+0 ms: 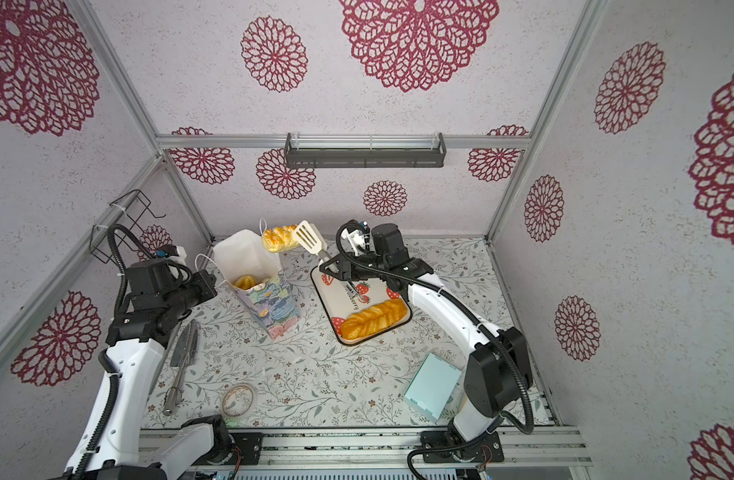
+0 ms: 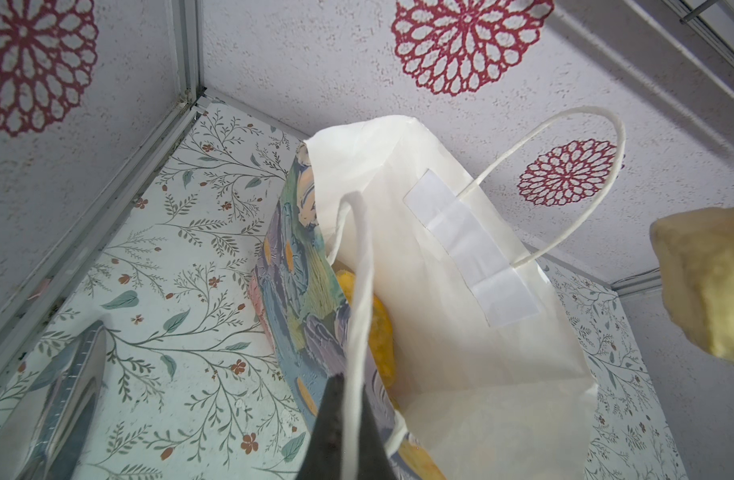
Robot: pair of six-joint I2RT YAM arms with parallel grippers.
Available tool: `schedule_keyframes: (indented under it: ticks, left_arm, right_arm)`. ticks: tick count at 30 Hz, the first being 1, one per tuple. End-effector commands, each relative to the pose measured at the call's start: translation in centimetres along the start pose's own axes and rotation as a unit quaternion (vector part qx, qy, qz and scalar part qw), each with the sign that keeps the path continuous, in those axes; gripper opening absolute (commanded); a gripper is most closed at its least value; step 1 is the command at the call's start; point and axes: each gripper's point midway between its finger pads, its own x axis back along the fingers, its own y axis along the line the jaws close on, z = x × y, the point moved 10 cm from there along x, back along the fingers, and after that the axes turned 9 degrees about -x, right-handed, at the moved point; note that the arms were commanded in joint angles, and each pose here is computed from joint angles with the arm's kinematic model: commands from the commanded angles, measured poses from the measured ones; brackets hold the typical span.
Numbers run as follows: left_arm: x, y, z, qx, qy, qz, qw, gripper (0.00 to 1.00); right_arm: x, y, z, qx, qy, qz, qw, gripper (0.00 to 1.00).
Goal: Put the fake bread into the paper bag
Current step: 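Carry the round bun in the tongs over the paper bag mouth, then open the tongs over the bag to drop the round bun inside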
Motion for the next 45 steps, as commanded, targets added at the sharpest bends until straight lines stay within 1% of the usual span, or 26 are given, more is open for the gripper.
schedule_keyframes:
  ticks: [1, 12, 24, 32, 45]
  left_arm:
    - [-0.2, 0.2, 0.0, 0.004, -0.003, 0.000, 1.000, 0.00]
    - [-0.2, 0.2, 0.1, 0.003, -0.003, -0.001, 1.000, 0.00]
    - [-0.1, 0.2, 0.1, 0.004, -0.002, -0.002, 1.000, 0.00]
    - [-0.2, 0.2, 0.1, 0.003, -0.002, -0.002, 1.000, 0.00]
    - [-0.1, 0.2, 0.1, 0.004, -0.002, -0.002, 1.000, 0.00]
  right_arm:
    - [1.2, 4.7, -1.0, 0.088, -0.021, -0.060, 0.994, 0.35]
    - [-1.3, 6.3, -0.1, 0.111, 0.014, -0.070, 0.991, 0.36]
    - [-3.4, 4.5, 0.5, 0.092, 0.039, -0.058, 0.993, 0.36]
    - [-4.0, 3.3, 0.9, 0.089, 0.049, -0.024, 0.995, 0.36]
    - [-4.7, 2.8, 1.1, 0.081, 0.059, -0.016, 0.995, 0.37]
